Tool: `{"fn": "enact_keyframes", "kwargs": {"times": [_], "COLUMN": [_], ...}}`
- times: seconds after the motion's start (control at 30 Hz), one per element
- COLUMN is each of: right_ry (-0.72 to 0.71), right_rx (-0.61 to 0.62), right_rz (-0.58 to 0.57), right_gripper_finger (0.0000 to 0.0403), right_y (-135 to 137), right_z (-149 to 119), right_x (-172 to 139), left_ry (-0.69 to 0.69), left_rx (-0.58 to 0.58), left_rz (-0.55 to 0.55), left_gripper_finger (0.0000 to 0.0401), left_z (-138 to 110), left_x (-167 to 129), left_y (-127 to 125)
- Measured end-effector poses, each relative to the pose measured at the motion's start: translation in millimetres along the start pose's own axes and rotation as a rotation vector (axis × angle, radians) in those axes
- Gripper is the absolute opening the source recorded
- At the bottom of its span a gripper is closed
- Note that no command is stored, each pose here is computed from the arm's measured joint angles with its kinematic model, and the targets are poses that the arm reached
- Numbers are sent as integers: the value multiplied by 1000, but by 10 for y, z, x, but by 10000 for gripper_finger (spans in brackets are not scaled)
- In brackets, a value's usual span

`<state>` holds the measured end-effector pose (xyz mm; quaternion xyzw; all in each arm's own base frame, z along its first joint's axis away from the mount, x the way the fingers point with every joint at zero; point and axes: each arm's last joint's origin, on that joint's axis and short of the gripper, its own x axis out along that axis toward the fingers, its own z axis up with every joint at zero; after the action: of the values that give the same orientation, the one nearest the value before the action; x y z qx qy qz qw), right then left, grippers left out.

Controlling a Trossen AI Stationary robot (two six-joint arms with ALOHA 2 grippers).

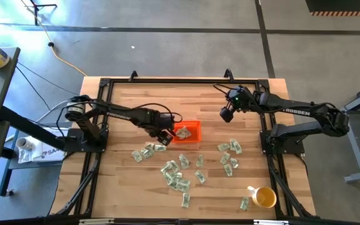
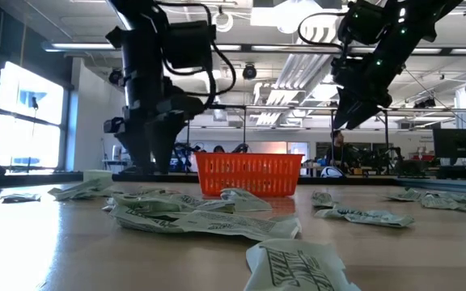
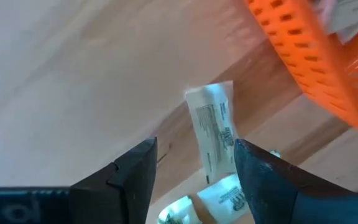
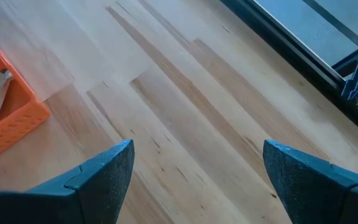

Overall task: Pick and place Stevia / Truvia into bins
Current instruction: Put the stevia packet into the orange bin

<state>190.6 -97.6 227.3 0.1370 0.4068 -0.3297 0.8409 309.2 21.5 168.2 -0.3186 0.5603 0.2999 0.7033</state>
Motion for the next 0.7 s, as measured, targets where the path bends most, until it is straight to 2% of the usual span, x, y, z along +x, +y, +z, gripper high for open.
{"fn": "enact_keyframes", "kwargs": {"times": [0.23,0.37,0.5,0.7], "right_ry": [5,7,6,4], "right_rx": [-1,-2,-2,-2], "right_rz": [-4,-11,-27,-31], "right_gripper_finger": [346,346,346,346], "right_y": [-2,-4,-9,-10], "right_z": [-5,-9,-10,-8], "right_x": [1,1,1,1], "left_ry": [0,-18,-19,-35], "left_rx": [-4,-5,3,33], "left_rz": [-61,-82,-68,-32], "left_gripper_finger": [249,235,199,123], "left_z": [-43,-68,-98,-117], "left_x": [179,232,266,297], "left_y": [17,40,76,109]}}
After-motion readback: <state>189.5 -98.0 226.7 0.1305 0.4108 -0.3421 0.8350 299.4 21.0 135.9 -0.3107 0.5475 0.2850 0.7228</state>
